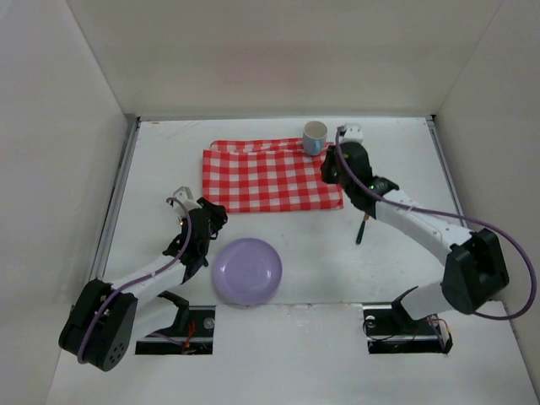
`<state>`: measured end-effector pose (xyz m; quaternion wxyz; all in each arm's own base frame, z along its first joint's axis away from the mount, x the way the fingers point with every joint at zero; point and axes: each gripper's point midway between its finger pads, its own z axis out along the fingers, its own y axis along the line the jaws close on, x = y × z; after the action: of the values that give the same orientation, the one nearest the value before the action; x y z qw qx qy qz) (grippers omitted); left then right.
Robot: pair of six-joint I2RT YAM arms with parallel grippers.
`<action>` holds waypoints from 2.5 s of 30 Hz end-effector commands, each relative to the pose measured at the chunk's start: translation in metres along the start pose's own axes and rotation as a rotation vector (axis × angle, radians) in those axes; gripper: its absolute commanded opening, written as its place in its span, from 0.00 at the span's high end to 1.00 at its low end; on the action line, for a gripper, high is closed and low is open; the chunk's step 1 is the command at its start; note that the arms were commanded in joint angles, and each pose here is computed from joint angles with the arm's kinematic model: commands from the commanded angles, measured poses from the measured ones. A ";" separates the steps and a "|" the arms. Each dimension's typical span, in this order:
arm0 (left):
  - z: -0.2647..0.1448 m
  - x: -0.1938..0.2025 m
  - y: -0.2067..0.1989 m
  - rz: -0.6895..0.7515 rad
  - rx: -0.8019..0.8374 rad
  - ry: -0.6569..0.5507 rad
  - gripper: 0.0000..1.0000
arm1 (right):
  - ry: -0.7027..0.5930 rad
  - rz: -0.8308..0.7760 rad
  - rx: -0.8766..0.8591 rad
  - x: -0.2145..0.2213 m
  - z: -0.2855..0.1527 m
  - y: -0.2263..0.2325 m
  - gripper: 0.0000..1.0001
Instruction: Set the dinner table for one person
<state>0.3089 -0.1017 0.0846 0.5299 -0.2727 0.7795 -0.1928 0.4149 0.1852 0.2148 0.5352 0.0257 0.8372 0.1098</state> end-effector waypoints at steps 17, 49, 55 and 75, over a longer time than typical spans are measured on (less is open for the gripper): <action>-0.011 -0.009 -0.031 -0.057 0.109 -0.014 0.66 | 0.223 0.247 0.562 0.157 -0.064 -0.142 0.67; -0.014 -0.009 -0.033 -0.092 0.127 0.006 0.65 | 0.362 0.136 0.433 0.175 -0.046 -0.131 0.55; -0.014 -0.007 -0.033 -0.090 0.126 0.009 0.65 | 0.362 0.136 0.433 0.175 -0.046 -0.131 0.55; -0.017 -0.015 -0.032 -0.129 0.142 0.001 0.65 | 0.361 0.276 0.338 0.162 -0.053 -0.080 0.57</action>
<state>0.3042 -0.1159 0.1167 0.5326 -0.2801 0.7526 -0.2672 0.3074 0.1192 0.0704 0.3365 0.1752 0.9249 0.0240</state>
